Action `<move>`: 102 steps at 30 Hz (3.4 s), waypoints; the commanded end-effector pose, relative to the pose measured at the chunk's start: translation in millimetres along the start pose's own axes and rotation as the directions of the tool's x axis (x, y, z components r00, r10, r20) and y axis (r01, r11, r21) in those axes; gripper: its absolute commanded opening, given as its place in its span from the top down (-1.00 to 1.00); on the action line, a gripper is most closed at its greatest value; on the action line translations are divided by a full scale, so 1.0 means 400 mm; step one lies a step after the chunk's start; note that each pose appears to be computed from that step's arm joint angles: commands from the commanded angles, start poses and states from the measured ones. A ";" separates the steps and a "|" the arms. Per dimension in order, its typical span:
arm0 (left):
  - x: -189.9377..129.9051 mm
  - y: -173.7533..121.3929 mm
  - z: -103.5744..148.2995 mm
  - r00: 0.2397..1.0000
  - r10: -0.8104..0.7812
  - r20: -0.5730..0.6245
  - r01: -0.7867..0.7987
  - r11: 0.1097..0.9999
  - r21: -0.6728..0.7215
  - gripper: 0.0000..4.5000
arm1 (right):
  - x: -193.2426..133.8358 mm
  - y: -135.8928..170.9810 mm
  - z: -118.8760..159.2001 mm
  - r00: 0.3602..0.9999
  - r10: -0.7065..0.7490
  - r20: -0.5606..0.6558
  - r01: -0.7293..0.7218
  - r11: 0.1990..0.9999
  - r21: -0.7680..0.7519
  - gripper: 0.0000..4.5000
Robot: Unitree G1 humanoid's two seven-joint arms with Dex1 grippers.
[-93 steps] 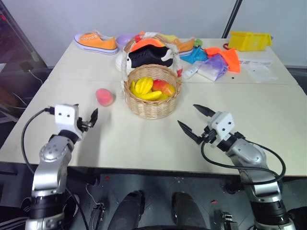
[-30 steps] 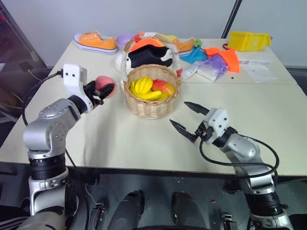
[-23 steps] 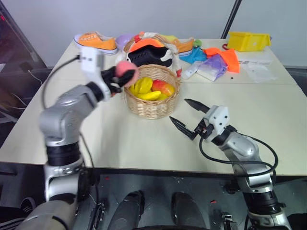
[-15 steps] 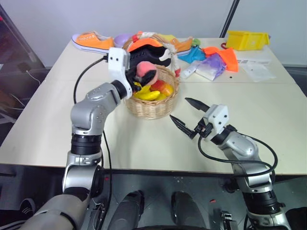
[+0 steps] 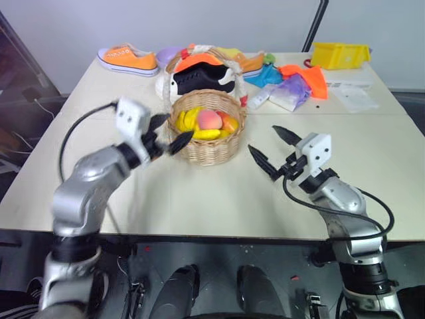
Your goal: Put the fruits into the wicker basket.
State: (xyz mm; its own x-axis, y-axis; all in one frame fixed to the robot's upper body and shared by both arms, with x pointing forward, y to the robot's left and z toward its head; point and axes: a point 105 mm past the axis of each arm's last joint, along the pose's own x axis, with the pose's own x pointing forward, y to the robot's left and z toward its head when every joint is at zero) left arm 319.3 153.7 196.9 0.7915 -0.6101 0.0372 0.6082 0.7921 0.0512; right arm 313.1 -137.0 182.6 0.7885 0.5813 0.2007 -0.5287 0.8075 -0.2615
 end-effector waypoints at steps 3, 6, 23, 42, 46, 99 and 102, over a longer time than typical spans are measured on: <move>-0.093 0.045 0.059 0.978 0.086 0.191 -0.104 0.991 0.087 -0.96 | 0.053 -0.025 0.041 0.998 -0.017 0.054 0.018 1.000 -0.011 -0.82; -0.125 0.043 0.031 0.981 0.061 0.183 -0.079 0.993 0.091 -0.96 | 0.107 -0.069 0.052 0.996 -0.061 0.066 0.061 0.998 -0.007 -0.82; -0.157 0.007 -0.023 0.991 -0.009 0.133 0.005 1.000 0.031 -0.96 | 0.277 -0.128 0.061 0.997 -0.058 0.058 0.056 0.998 0.038 -0.82; -0.129 0.004 -0.025 0.990 -0.029 0.139 0.022 0.999 0.047 -1.00 | 0.260 -0.123 0.063 0.994 -0.073 0.084 0.068 0.996 0.058 1.00; -0.123 0.005 -0.022 0.989 -0.038 0.146 0.032 0.998 0.047 -1.00 | 0.217 -0.159 0.088 0.990 -0.090 0.112 0.086 0.996 0.038 1.00; 0.039 -0.039 -0.059 0.907 -0.412 0.093 0.400 0.908 0.125 -1.00 | -0.381 -0.221 0.103 0.582 -0.799 0.148 0.812 0.563 -0.154 -0.99; 0.024 -0.007 -0.072 0.945 -0.317 0.087 0.306 0.945 0.116 -1.00 | -0.276 -0.131 0.059 0.774 -0.626 0.093 0.633 0.770 -0.085 -0.99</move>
State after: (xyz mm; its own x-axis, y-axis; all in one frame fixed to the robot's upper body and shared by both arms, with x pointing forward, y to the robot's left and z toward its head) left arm 325.5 133.9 155.9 0.4980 -0.8639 0.0757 0.8547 0.5037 0.1255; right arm 241.4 -270.1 189.6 0.9081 -0.1841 0.3760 0.2528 0.9570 -0.1420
